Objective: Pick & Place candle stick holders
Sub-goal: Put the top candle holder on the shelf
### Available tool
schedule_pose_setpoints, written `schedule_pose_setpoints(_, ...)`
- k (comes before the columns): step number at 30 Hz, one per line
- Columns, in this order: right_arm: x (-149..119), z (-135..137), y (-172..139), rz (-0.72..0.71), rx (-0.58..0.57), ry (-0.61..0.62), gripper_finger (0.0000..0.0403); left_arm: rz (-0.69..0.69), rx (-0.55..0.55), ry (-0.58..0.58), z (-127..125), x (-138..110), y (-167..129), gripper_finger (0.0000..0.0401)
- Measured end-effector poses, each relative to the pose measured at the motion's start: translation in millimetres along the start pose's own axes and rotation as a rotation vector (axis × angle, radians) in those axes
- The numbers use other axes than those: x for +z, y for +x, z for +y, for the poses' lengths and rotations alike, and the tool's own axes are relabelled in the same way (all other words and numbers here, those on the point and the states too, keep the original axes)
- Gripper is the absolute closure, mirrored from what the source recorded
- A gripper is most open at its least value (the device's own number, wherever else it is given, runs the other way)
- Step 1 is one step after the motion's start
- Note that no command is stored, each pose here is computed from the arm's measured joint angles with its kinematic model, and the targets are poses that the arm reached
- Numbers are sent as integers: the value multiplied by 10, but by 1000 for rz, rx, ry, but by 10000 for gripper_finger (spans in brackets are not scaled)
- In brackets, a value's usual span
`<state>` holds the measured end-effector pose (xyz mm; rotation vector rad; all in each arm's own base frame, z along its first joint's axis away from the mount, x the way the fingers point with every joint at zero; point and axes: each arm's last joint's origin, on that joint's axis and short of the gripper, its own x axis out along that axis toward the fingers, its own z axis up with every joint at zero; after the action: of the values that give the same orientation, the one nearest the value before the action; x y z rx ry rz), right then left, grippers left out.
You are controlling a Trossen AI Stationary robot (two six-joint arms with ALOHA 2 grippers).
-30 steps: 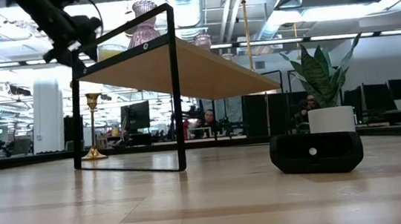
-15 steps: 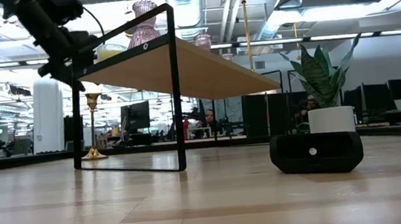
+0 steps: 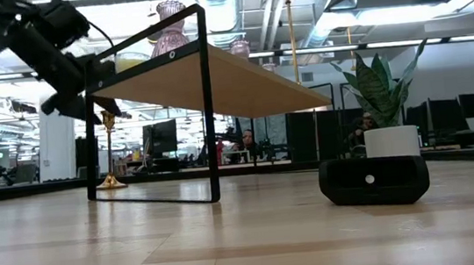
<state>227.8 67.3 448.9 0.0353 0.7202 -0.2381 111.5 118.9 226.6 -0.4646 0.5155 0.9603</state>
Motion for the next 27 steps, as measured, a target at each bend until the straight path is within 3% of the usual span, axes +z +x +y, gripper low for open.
schedule_pose_setpoints(13, -1, 1, 0, 2, 3, -1, 111, -22, 40, -6, 11, -96, 240, 132)
schedule_pose_setpoints(17, -7, -2, 0, 7, 0, -4, 111, -24, 48, -3, 2, -85, 313, 185)
schedule_pose_setpoints(23, -13, -3, 1, 13, -2, 2, 111, -6, 40, -1, -5, -95, 359, 314)
schedule_pose_setpoints(27, -17, -5, 1, 18, -4, 16, 111, -50, 25, -3, -17, -62, 292, 315)
